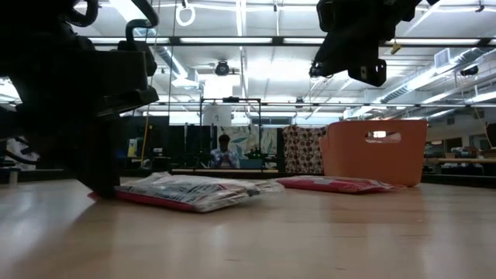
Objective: Sort popcorn bags into baskets
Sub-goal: Put the red popcorn bag into the orange bin
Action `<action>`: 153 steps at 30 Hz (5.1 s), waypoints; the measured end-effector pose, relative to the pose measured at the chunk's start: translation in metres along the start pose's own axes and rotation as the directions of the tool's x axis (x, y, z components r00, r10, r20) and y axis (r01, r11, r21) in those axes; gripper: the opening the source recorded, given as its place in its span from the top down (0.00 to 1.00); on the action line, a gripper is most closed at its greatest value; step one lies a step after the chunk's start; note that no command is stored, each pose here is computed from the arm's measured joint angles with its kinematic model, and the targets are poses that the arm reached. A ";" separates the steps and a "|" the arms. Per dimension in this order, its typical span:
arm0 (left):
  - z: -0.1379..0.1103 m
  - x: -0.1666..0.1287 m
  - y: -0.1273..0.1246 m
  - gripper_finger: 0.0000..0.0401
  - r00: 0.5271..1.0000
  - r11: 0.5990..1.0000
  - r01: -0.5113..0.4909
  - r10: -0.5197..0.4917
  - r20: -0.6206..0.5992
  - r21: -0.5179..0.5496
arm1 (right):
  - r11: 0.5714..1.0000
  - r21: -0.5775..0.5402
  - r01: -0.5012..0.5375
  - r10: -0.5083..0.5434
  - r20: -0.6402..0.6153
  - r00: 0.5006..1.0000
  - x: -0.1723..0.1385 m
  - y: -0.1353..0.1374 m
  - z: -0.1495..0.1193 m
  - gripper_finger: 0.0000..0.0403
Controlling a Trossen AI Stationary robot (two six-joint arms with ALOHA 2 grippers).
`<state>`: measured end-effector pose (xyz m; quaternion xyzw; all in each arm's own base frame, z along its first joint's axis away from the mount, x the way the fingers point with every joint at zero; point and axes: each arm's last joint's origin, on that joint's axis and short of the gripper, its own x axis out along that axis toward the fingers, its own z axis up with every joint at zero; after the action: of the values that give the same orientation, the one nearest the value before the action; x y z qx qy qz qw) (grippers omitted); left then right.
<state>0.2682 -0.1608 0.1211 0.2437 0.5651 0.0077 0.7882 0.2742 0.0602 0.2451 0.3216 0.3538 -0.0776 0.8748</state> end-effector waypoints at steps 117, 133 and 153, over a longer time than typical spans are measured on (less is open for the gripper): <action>-0.009 -0.135 0.140 0.60 0.837 0.585 0.334 0.178 0.518 -0.740 | 0.817 0.338 0.468 -0.576 0.431 0.694 -0.140 -0.060 0.024 0.93; -0.009 -0.135 0.141 0.60 0.837 0.590 0.315 0.196 0.511 -0.743 | 0.687 0.651 0.322 -0.697 0.465 0.545 -0.142 -0.113 0.001 0.92; -0.008 -0.135 0.141 0.60 0.835 0.581 0.325 0.193 0.515 -0.746 | 0.552 0.741 0.381 -0.772 0.283 0.568 -0.115 -0.167 -0.020 0.80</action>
<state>0.2488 -0.0725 0.2944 -0.1740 0.2579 0.1641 0.9361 0.1171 -0.0683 0.2268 0.3977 0.1119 -0.5811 0.7012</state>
